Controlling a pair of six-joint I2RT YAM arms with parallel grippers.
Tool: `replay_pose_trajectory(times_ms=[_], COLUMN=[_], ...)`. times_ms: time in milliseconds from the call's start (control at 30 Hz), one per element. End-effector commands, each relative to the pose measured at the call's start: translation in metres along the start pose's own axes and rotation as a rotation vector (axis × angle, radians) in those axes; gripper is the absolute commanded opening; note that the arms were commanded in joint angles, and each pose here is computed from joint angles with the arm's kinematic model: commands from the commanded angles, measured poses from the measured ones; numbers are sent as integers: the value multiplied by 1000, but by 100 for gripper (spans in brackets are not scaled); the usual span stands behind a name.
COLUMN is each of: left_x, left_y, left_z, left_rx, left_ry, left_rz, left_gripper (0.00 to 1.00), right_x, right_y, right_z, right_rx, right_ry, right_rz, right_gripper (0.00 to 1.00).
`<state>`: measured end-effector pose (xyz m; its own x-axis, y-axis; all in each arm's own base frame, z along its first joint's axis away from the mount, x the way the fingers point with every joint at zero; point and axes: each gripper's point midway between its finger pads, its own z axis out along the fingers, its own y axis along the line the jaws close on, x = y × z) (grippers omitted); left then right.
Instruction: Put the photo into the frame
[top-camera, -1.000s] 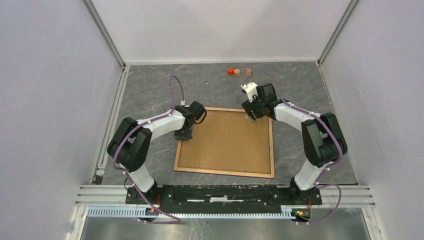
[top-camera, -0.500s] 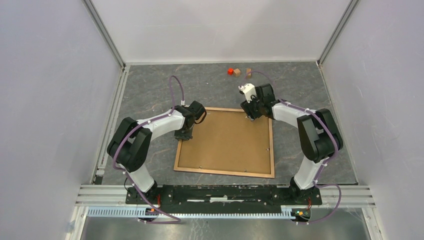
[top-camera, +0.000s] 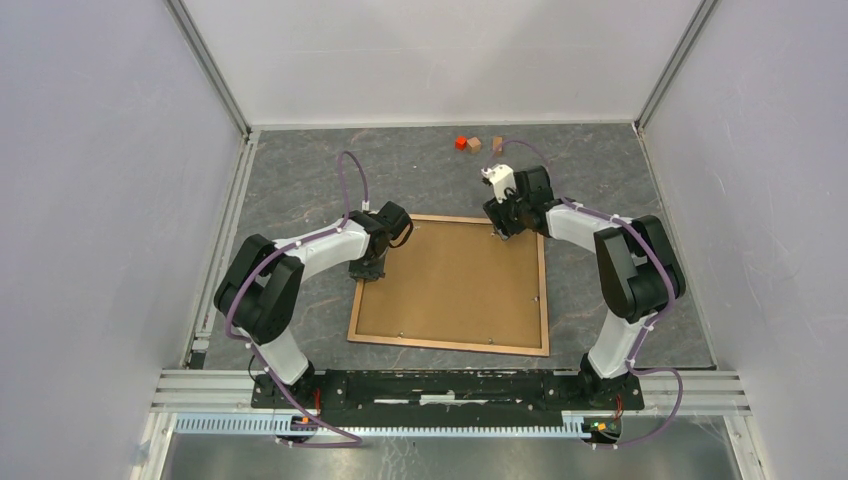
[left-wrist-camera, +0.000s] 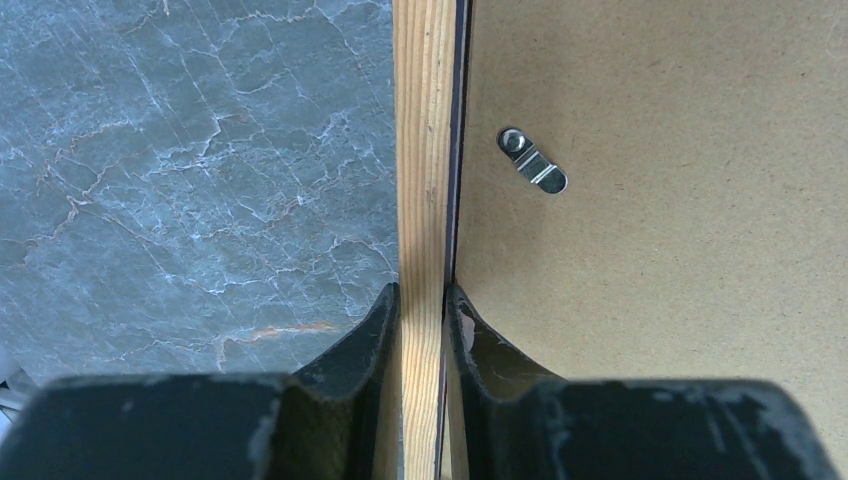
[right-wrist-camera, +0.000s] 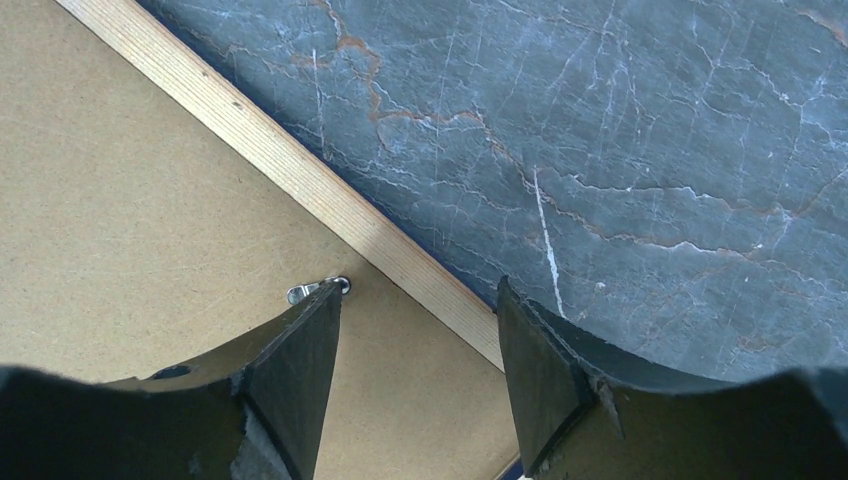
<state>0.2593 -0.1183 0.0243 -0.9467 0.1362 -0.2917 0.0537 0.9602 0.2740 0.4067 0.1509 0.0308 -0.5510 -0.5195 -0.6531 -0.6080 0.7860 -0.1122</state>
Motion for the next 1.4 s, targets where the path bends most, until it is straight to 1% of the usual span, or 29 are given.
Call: replay_pose_trajectory(times_ms=[0,67,100,133,167,233,333,400,500,567,667,700,733,767,800,833,867,933,1033,1133,1200,1233,1267,1333,1367], left_x=[-15,-16,-18,-22,-27,-39,-61,-82,-122,-148,-186,-193,-195,-195,-186,-175,-159,-122,-58,2,26,32,41,46,50], left_y=[-24,-21,-18,-16,-13,-13,-13,-12,-9,-8,-4,0,5,9,12,13,16,23,31,19,-2,-10,-22,-39,-46], left_z=[2,3,4,5,7,11,18,21,22,19,2,-7,-15,-28,-37,-45,-52,-60,-65,-61,-60,-60,-62,-63,-61], left_rx=[95,80,65,51,38,47,65,62,59,64,65,57,48,54,71,95,114,139,164,238,326,348,375,382,373], left_ry=[-48,-55,-62,-68,-69,-44,-25,-43,-73,-106,-164,-175,-179,-191,-187,-180,-172,-140,-73,48,127,147,177,177,196], left_rz=[-65,-67,-68,-67,-77,-97,-145,-169,-198,-205,-190,-186,-186,-193,-199,-211,-220,-261,-379,-535,-626,-674,-695,-722,-739], left_gripper=[2,2,2,2,2,2,2,2,2,2,4,12,26,46,61,71,75,80,81,79,75,73,72,72,72], right_x=[17,20,22,25,27,34,41,45,46,50,51,53,51,50,48,48,47,43,44,52,58,60,62,67,68], right_y=[23,18,15,15,19,36,44,45,51,52,62,64,66,67,65,61,56,47,46,54,57,58,59,60,60], right_z=[7,3,1,0,-2,-7,-18,-24,-30,-34,-37,-37,-38,-39,-40,-42,-45,-49,-55,-57,-57,-57,-57,-55,-54], right_rx=[-86,-55,-33,-29,-47,-111,-110,-91,-109,-81,-92,-97,-106,-108,-100,-82,-60,-32,-27,-61,-66,-69,-68,-68,-68], right_ry=[37,54,69,95,115,122,113,120,107,111,61,47,31,17,8,5,8,8,11,12,21,23,25,34,39], right_rz=[50,60,90,127,173,235,295,338,379,441,554,580,594,597,586,566,536,482,437,426,430,431,435,440,442], right_gripper=[66,65,63,57,54,53,49,40,32,27,27,27,27,28,29,32,34,40,49,56,58,58,58,59,59])
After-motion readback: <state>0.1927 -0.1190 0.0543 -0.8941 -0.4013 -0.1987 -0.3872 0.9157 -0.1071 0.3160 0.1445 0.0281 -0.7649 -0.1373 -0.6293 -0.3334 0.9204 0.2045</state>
